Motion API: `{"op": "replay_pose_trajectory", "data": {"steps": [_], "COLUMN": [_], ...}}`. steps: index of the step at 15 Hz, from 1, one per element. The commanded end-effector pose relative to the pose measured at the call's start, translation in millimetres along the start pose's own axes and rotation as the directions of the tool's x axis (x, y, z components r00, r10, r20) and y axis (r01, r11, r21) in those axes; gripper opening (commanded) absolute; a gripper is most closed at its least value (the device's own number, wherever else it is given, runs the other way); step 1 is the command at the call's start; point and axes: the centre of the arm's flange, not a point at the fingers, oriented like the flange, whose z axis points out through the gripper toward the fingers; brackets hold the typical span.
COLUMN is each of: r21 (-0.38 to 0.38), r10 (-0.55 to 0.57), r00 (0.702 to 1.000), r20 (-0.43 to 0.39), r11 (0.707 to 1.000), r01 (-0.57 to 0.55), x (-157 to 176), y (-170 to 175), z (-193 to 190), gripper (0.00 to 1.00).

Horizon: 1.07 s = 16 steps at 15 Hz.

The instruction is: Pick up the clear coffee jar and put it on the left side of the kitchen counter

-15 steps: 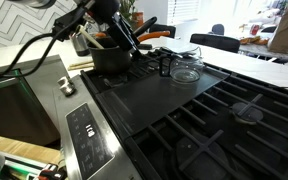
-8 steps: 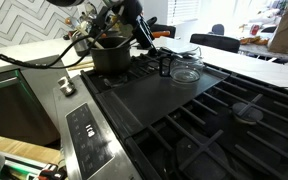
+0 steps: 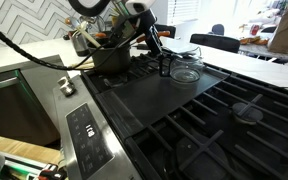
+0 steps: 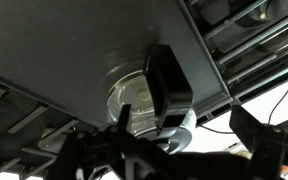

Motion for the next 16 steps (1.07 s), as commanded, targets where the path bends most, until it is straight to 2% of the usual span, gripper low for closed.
{"op": "replay_pose_trajectory", "data": {"steps": [1, 6, 7, 8, 10, 16], "r21": [-0.011, -0.043, -0.047, -0.05, -0.057, -0.075], "r10": [0.035, 0.039, 0.039, 0.038, 0.038, 0.037], "r00": [0.999, 0.999, 0.999, 0.999, 0.999, 0.998], "r20": [0.024, 0.021, 0.021, 0.023, 0.025, 0.044], "r11": [0.999, 0.998, 0.998, 0.998, 0.998, 0.997], "r01": [-0.035, -0.038, -0.038, -0.037, -0.036, -0.034], "x": [10, 15, 16, 16, 16, 17], "y": [-1, 4, 5, 5, 6, 7], "z": [23, 33, 34, 36, 39, 40], "gripper": [1.0, 1.0, 0.93, 0.74, 0.68, 0.2]}}
